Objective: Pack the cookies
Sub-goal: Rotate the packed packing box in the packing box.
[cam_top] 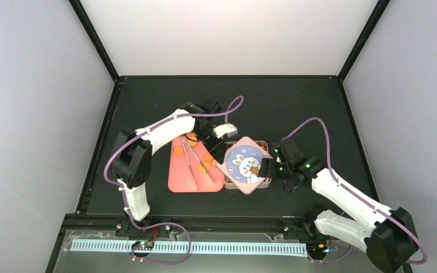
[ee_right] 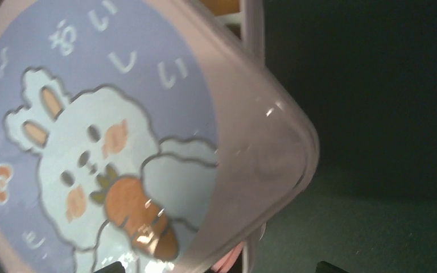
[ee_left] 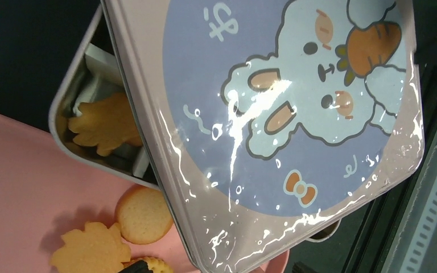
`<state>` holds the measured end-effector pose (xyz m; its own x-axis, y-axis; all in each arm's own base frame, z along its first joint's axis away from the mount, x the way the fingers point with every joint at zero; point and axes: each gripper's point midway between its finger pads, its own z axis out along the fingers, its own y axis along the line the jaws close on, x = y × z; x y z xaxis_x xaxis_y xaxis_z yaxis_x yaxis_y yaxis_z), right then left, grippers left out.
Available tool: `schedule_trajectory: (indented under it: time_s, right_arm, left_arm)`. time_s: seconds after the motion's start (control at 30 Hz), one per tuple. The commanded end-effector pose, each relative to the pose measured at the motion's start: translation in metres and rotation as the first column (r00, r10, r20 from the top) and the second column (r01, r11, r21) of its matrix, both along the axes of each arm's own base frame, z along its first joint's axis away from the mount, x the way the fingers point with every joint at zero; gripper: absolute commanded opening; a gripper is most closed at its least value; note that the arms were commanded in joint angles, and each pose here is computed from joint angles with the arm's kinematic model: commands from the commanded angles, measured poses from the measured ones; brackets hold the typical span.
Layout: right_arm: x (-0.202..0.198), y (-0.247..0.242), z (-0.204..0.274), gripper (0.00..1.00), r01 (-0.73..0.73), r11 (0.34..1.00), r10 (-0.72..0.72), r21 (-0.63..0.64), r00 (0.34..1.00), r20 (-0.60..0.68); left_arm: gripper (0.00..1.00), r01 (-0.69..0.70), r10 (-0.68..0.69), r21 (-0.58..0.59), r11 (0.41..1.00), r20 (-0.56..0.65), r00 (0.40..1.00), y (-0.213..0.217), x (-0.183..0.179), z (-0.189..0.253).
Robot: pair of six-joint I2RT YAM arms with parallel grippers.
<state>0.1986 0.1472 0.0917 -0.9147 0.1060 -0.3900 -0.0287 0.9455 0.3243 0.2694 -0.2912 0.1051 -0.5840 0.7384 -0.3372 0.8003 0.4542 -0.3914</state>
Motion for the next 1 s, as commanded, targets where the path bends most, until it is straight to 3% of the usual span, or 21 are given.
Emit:
schedule_trajectory:
  time_s: [0.0,0.53,0.97]
  right_arm:
    - [0.026,0.003,0.006,0.87,-0.007,0.999,0.006,0.036,0.999,0.032]
    - [0.075,0.000,0.002,0.51,0.028,0.998,-0.027,0.054,1.000,-0.004]
    - [0.115,0.000,-0.006,0.37,0.019,1.000,-0.019,-0.013,1.000,-0.017]
  left_arm:
    - [0.65,0.032,-0.032,0.015,0.999,-0.004,0.999,-0.001,-0.008,-0.009]
    - [0.62,0.096,-0.095,0.014,0.995,-0.055,0.994,-0.012,-0.034,-0.023]
    - [0.62,0.148,-0.150,-0.027,0.989,-0.069,0.986,-0.022,-0.052,-0.016]
